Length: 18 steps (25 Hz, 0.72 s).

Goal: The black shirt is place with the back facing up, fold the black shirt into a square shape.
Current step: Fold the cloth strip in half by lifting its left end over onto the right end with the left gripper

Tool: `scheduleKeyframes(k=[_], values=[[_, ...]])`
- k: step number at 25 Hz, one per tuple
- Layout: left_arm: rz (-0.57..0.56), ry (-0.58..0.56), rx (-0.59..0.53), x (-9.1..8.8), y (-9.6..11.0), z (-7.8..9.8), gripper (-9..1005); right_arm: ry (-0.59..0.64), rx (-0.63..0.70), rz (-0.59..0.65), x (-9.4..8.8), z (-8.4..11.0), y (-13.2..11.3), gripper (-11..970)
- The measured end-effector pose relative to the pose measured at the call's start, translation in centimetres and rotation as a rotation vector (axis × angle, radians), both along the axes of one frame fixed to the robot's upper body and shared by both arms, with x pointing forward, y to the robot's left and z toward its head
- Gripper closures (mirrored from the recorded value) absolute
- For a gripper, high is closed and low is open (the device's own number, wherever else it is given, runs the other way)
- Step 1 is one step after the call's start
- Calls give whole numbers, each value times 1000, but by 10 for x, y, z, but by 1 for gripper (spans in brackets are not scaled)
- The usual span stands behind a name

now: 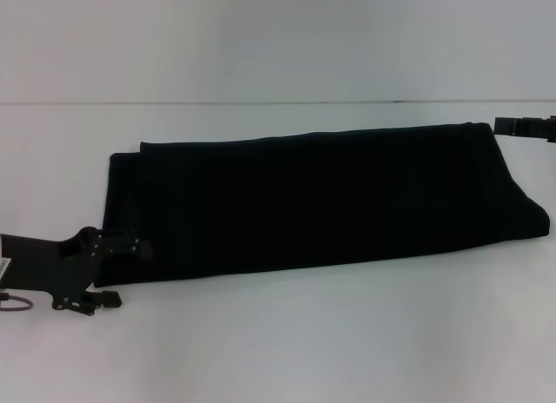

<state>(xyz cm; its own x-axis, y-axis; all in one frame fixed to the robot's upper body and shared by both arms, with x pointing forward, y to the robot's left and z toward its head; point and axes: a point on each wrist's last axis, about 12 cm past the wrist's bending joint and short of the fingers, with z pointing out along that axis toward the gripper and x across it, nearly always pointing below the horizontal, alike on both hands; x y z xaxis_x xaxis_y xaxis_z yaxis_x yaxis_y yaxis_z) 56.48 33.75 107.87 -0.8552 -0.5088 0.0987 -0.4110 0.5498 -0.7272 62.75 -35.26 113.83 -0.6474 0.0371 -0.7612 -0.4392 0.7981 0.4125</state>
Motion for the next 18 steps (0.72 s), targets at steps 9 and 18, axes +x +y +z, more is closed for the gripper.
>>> scheduleKeyframes(k=[9, 18], values=[[14, -8, 17, 2, 2, -1, 50, 0, 0, -2, 0, 0, -1, 233], [29, -28, 39, 5, 4, -1, 55, 0, 3, -3, -1, 0, -1, 233]])
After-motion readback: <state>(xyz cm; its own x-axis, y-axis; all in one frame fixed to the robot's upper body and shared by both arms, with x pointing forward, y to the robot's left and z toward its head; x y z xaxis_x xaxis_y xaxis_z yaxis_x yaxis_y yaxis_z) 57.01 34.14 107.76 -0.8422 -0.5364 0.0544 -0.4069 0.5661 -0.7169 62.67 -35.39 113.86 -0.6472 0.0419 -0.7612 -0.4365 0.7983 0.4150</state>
